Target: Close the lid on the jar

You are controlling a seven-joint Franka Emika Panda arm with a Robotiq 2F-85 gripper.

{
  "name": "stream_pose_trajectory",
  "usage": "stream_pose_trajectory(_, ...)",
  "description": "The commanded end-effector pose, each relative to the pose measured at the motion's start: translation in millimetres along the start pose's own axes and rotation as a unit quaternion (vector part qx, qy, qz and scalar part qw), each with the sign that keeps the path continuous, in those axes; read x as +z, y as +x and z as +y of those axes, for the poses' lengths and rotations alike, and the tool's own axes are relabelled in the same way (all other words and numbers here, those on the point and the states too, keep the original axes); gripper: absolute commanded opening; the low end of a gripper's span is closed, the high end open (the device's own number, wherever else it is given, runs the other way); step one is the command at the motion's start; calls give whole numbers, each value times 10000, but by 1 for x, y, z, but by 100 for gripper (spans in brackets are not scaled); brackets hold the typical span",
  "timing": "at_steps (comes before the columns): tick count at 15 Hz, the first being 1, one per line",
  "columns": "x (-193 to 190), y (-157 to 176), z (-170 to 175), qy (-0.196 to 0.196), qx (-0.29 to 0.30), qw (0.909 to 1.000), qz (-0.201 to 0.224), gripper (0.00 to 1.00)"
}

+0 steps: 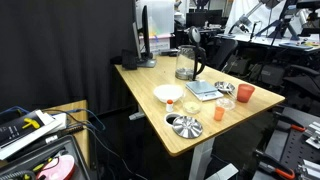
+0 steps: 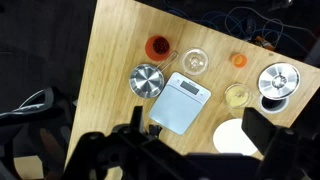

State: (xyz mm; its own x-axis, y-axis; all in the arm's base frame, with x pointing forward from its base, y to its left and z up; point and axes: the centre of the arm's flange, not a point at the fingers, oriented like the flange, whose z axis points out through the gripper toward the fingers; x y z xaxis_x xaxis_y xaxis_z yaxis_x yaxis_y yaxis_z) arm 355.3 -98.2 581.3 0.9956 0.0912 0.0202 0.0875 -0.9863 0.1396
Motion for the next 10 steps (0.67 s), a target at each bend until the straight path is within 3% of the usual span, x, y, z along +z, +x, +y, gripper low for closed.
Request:
stream_pose_trajectory(1,0,0,0,-1,2,10000,3,100)
stream_pose_trajectory(10,-1,6,-5,-59,-167,9998,79,100)
